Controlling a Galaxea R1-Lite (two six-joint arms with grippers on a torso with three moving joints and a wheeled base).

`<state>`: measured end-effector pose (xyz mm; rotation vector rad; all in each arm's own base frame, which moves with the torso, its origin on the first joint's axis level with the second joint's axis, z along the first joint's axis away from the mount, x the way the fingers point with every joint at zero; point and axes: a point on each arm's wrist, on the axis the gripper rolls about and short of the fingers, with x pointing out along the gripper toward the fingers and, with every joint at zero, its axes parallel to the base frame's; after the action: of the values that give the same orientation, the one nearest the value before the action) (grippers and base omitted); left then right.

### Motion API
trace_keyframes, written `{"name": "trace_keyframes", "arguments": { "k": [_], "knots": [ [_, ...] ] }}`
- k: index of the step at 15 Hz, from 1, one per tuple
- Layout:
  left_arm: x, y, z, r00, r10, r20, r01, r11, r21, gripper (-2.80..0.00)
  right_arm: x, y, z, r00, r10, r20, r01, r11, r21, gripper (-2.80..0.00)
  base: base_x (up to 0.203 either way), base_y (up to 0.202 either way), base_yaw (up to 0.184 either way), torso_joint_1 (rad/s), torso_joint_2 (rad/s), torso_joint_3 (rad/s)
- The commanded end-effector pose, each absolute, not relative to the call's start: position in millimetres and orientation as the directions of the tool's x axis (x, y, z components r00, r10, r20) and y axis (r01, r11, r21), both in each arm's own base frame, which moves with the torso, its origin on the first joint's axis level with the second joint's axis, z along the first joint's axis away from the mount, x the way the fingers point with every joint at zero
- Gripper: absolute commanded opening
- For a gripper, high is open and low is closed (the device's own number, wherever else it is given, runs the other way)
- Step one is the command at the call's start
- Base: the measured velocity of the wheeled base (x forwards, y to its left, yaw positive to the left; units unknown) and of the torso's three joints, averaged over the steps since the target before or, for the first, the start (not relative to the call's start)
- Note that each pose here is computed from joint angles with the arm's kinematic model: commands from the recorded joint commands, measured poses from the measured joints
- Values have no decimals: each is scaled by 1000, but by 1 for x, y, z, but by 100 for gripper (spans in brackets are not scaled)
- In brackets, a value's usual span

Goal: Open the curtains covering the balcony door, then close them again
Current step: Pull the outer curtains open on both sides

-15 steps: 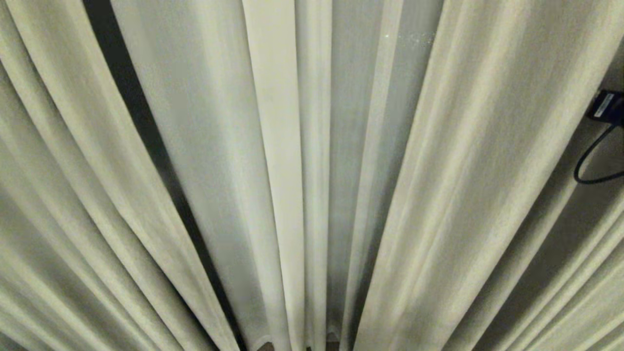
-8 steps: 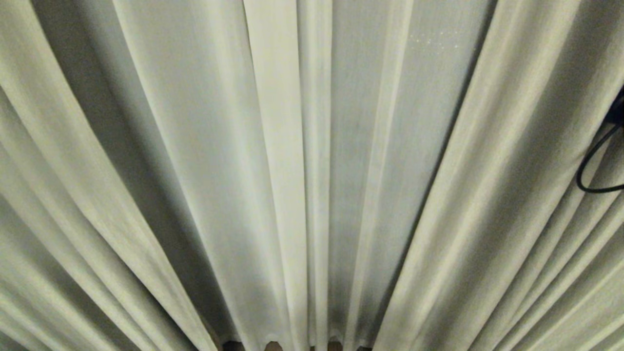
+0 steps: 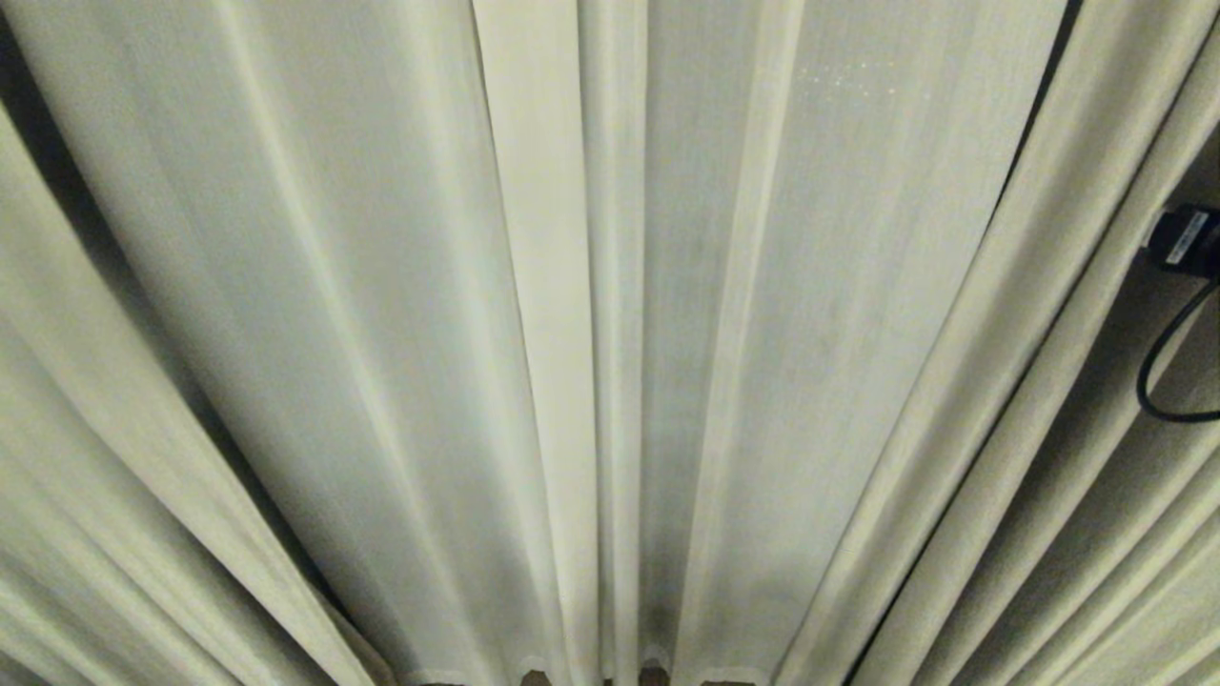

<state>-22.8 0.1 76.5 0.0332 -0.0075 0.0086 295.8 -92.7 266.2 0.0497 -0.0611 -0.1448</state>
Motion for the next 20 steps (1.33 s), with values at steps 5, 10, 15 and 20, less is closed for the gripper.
{"name": "trace_keyframes", "arguments": {
  "k": [5, 10, 15, 20],
  "knots": [
    [-23, 0, 76, 1000, 9, 8, -9, 999, 34, -280, 245, -74, 238, 990, -136, -36, 137, 990, 33, 0, 0, 0, 0, 0, 0, 0],
    [-23, 0, 77, 1000, 9, 9, -10, 999, 34, -280, 198, -51, 206, 988, -97, -122, 99, 995, 14, 0, 0, 0, 0, 0, 0, 0],
    [-23, 0, 76, 1000, 9, 8, -9, 999, 34, -280, 151, -36, 173, 978, -81, -190, 73, 996, -52, 0, 0, 0, 0, 0, 0, 0],
    [-23, 0, 76, 1000, 9, 8, -9, 999, 34, -280, 107, -19, 147, 979, -32, -199, 15, 996, -89, 0, 0, 0, 0, 0, 0, 0]
  ]
}}
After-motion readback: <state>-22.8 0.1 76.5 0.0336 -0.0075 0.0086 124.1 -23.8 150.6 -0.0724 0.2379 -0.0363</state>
